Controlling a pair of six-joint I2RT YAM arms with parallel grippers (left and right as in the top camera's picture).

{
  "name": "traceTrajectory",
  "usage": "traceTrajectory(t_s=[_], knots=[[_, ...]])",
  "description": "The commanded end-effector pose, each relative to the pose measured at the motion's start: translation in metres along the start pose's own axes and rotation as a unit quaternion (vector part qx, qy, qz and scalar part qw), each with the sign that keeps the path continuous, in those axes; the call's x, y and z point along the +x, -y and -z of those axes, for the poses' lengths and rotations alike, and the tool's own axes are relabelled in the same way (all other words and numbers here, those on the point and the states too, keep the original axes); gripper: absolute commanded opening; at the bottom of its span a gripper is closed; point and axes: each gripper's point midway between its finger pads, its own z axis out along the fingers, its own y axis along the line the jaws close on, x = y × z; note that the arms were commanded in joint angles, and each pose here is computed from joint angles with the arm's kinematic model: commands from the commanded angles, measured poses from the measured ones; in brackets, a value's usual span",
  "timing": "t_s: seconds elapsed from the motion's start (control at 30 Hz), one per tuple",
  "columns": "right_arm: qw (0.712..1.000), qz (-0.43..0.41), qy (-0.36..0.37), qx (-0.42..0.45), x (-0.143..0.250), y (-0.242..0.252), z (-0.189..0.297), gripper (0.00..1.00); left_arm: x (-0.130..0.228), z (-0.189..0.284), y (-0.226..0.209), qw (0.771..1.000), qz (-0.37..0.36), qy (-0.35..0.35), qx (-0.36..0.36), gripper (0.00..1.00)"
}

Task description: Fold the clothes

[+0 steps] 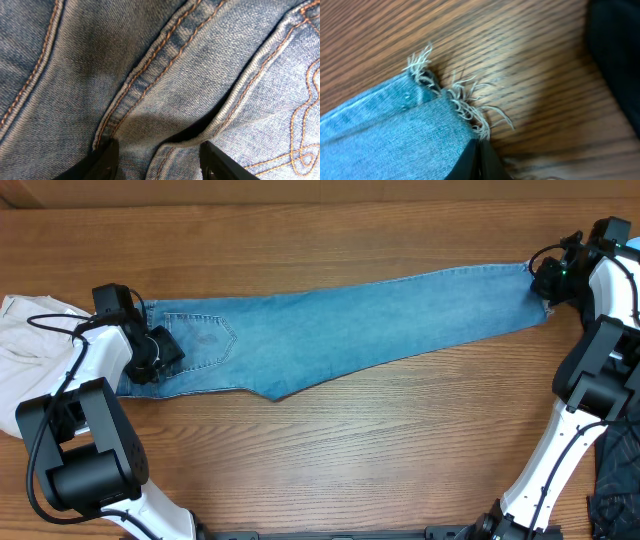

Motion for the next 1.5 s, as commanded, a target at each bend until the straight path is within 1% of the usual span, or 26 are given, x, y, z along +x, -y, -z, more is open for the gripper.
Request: traceTrajectory(t_s=[0.0,0.13,0.27,0.5,0.63,0.83,1.1,1.3,1.33,1.4,1.43,1.47], knots=[[0.996,-0.002,0.079,0.03,-0.041,-0.009,0.064,0.04,-0.001,-0.007,-0.009,1.0,0.004,-0.002,-0.026,0.56],[0.987,-0.005,0.156,0.04,-0.075,-0.022,0.128,0.04,-0.001,-0.007,-0.009,1.0,0.005,-0.002,-0.026,0.56],[0.979,0.008,0.203,0.034,-0.096,-0.034,0.158,0.04,-0.001,-0.007,-0.009,1.0,0.005,-0.002,-0.026,0.56],[0.979,0.008,0.201,0.034,-0.096,-0.031,0.143,0.04,-0.001,-0.007,-0.009,1.0,0.005,-0.002,-0.026,0.56],[0.984,0.002,0.177,0.038,-0.087,-0.023,0.117,0.04,-0.001,-0.007,-0.009,1.0,0.005,-0.002,-0.026,0.56],[0.988,-0.003,0.152,0.041,-0.078,-0.015,0.091,0.04,0.0,-0.007,-0.009,1.0,0.005,-0.002,-0.026,0.56],[0.989,-0.006,0.144,0.044,-0.074,-0.013,0.09,0.04,-0.001,-0.007,-0.009,1.0,0.005,-0.002,-0.026,0.56],[0.987,-0.012,0.142,0.07,-0.072,-0.003,0.09,0.05,-0.001,-0.007,-0.009,1.0,0.004,-0.002,-0.026,0.57],[0.987,-0.013,0.143,0.071,-0.073,-0.003,0.091,0.12,-0.001,-0.007,-0.009,1.0,0.004,-0.002,-0.026,0.57],[0.987,-0.012,0.146,0.071,-0.074,-0.003,0.091,0.52,0.0,-0.007,-0.009,1.0,0.004,-0.002,-0.026,0.57],[0.987,-0.012,0.146,0.071,-0.074,-0.003,0.091,0.59,0.0,-0.007,-0.009,1.0,0.004,-0.002,-0.026,0.56],[0.987,-0.012,0.146,0.071,-0.074,-0.003,0.091,0.6,0.0,-0.007,-0.009,1.0,0.004,-0.003,-0.026,0.57]])
